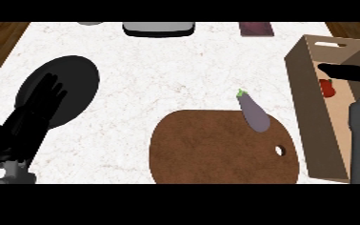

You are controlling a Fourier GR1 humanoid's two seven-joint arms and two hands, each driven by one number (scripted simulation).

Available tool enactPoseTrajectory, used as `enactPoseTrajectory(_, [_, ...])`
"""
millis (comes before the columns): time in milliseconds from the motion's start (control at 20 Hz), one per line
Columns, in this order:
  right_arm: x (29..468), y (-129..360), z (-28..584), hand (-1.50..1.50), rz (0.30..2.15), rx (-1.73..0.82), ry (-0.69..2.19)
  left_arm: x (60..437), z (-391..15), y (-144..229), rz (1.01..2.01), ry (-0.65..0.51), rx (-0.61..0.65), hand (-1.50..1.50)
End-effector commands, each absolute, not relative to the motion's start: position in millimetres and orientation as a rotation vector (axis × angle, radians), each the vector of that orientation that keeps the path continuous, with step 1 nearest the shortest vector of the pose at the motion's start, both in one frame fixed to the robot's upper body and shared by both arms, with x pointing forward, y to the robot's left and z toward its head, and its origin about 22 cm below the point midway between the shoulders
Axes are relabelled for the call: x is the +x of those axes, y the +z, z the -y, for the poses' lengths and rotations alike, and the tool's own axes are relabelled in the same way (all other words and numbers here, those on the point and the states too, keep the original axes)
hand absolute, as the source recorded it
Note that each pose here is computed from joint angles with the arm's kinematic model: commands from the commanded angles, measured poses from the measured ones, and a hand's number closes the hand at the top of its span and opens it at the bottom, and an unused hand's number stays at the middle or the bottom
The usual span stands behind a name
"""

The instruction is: Pick the bell pepper from the cutting board and place it in the cardboard box

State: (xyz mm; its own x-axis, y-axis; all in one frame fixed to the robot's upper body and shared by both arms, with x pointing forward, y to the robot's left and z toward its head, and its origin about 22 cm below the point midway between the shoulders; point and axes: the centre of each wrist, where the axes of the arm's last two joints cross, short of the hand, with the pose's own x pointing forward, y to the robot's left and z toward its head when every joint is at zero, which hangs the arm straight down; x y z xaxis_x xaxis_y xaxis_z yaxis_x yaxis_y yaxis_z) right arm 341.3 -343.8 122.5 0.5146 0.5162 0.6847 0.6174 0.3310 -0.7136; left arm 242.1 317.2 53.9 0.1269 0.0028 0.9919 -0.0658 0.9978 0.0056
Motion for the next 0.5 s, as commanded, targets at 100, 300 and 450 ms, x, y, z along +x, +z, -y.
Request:
enactPoseTrajectory(100, [305,131,366,-1.50,1.272,-1.289,-0.424,240,-320,61,1.446,0.055,0.089,0.00])
enactPoseTrajectory(300, [265,145,388,-1.50,1.281,-1.270,-0.459,242,-331,54,1.449,0.064,0.071,0.00])
enactPoseTrajectory(450, [228,152,396,-1.50,1.317,-1.248,-0.510,256,-325,57,1.434,0.051,0.058,0.00])
